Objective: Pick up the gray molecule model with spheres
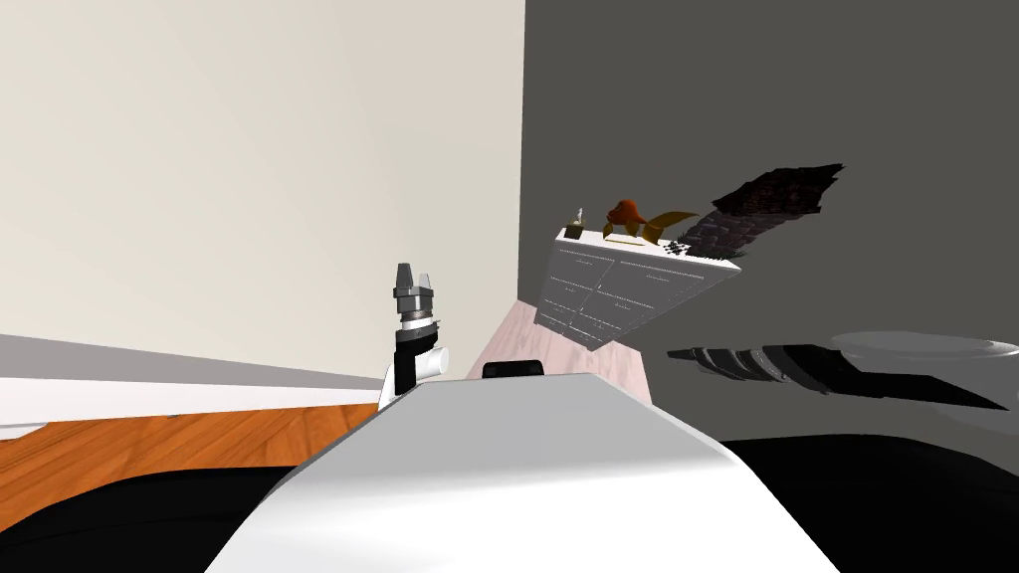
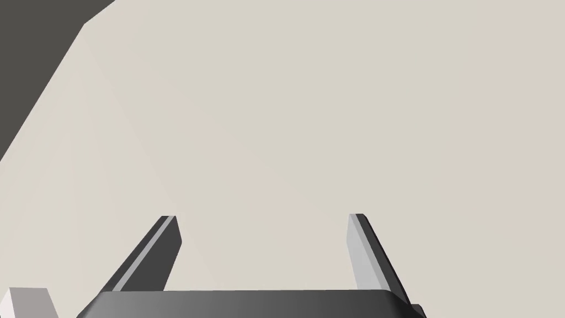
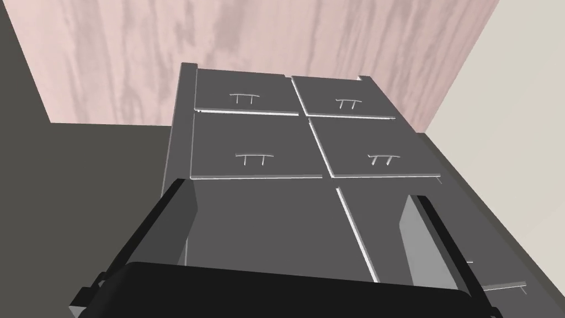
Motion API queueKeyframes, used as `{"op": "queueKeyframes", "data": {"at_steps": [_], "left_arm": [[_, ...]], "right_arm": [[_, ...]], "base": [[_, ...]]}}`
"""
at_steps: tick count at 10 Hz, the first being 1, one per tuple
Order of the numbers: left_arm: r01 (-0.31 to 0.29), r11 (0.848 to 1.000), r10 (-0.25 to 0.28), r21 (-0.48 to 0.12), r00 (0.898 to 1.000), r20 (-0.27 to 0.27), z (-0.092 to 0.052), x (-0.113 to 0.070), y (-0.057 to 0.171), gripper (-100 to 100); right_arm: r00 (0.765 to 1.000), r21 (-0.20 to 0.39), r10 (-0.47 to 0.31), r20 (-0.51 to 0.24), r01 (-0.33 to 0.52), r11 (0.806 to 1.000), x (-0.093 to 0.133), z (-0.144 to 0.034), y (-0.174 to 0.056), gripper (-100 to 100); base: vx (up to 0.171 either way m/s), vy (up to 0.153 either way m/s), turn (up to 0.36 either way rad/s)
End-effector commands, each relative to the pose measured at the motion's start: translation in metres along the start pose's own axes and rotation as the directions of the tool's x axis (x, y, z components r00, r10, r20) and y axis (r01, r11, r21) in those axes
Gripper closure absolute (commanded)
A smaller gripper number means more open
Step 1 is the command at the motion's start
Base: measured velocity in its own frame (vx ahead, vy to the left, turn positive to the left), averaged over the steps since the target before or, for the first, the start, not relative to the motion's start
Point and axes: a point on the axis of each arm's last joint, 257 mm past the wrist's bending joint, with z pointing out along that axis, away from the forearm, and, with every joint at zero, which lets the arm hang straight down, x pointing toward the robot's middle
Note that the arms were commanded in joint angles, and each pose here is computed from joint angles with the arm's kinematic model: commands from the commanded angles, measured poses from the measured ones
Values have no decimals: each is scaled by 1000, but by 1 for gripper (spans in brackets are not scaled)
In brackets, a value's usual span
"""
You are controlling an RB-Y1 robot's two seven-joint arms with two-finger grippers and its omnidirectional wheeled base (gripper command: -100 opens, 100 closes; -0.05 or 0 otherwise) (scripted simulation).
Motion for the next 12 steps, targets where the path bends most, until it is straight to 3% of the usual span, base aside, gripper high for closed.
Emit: {"op": "queueKeyframes", "data": {"at_steps": [1,2,3,4,5,7,8,9,10,11,12], "left_arm": [[0,1000,0,0,1000,0,0,0,0,0],[0,1000,0,0,1000,0,0,0,0,0],[0,1000,0,0,1000,0,0,0,0,0],[0,1000,0,0,1000,0,0,0,0,0],[0,1000,0,0,1000,0,0,0,0,0],[0,1000,0,0,1000,0,0,0,0,0],[0,1000,0,0,1000,0,0,0,0,0],[0,1000,0,0,1000,0,0,0,0,0],[0,1000,0,0,1000,0,0,0,0,0],[0,1000,0,0,1000,0,0,0,0,0],[0,1000,0,0,1000,0,0,0,0,0]], "right_arm": [[1000,93,-3,11,1,996,-14,-31,-25,-100],[1000,112,-6,19,4,994,-19,-38,-29,-100],[999,185,3,33,-9,983,-29,-65,-49,-100],[999,199,-7,36,0,980,-34,-73,-50,-100],[999,269,-16,45,4,963,-48,-103,-61,-100],[998,285,-14,57,-3,958,-51,-111,-66,-100],[997,345,-21,68,-4,939,-63,-139,-74,-100],[997,356,-18,79,-12,934,-64,-144,-78,-100],[995,414,-22,98,-21,910,-75,-173,-86,-100],[996,426,-24,90,-16,904,-74,-176,-89,-100],[993,464,-24,118,-33,885,-85,-200,-92,-100]], "base": [[21,26,222],[22,19,135],[27,23,199],[29,16,126],[37,13,228],[30,4,45],[36,1,189],[34,-8,146],[54,-21,213],[54,-26,117],[62,-27,233]]}}
